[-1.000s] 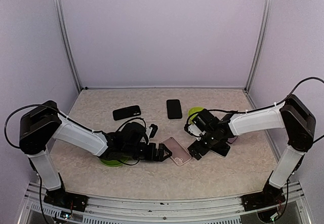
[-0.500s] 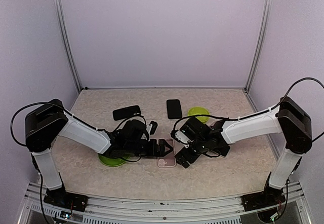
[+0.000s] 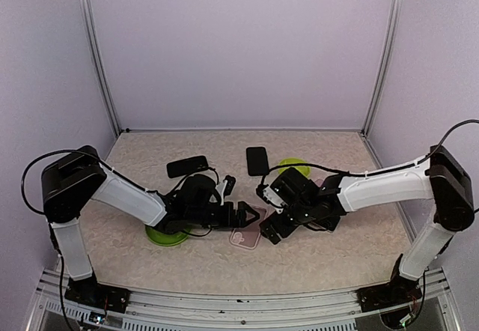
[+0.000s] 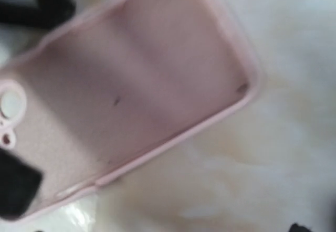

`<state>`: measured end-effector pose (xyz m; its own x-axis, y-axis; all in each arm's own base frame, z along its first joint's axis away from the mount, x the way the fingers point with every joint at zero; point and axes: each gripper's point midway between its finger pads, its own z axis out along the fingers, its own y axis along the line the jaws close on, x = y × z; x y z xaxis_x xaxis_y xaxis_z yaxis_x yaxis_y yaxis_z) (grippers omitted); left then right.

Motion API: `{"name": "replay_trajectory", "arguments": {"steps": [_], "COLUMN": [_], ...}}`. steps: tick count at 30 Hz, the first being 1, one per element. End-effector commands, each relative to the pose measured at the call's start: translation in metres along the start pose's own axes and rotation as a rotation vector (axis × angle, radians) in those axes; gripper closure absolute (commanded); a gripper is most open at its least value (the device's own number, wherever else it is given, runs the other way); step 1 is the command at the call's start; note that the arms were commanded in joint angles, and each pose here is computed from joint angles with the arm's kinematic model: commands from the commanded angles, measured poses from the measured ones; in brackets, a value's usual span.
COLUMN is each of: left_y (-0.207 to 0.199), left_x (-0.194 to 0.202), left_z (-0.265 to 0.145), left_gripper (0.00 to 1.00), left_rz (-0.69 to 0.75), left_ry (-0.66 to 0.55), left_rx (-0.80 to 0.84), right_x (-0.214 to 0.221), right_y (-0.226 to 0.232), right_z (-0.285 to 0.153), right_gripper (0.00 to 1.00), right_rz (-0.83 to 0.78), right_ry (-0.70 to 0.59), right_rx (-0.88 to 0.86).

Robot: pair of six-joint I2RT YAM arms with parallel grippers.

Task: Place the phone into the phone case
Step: Rotate the phone case at the center of the board.

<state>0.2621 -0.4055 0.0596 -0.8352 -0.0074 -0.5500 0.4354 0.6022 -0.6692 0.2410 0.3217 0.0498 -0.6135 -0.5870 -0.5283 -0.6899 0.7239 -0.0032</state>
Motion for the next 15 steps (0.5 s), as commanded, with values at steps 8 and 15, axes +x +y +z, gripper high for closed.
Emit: {"name": "replay_trajectory", "arguments": {"steps": [8, 15], "left_y": [-0.040, -0.036], "left_x": [-0.015, -0.049], "left_z": [0.039, 0.026], "left_gripper": [0.01, 0.01], "left_rz": [0.043, 0.065], "left_ry": [0.032, -0.077], "left_rx": [0.211, 0.110], "right_x": [-0.005, 0.005], "right_y": [-0.064, -0.060], "right_z": [-0.067, -0.064], "right_gripper": [0.00, 0.00], "right_rz": [0.103, 0.011], "right_ry": [-0.081, -0.058], "right_rx": [0.163, 0.151]}}
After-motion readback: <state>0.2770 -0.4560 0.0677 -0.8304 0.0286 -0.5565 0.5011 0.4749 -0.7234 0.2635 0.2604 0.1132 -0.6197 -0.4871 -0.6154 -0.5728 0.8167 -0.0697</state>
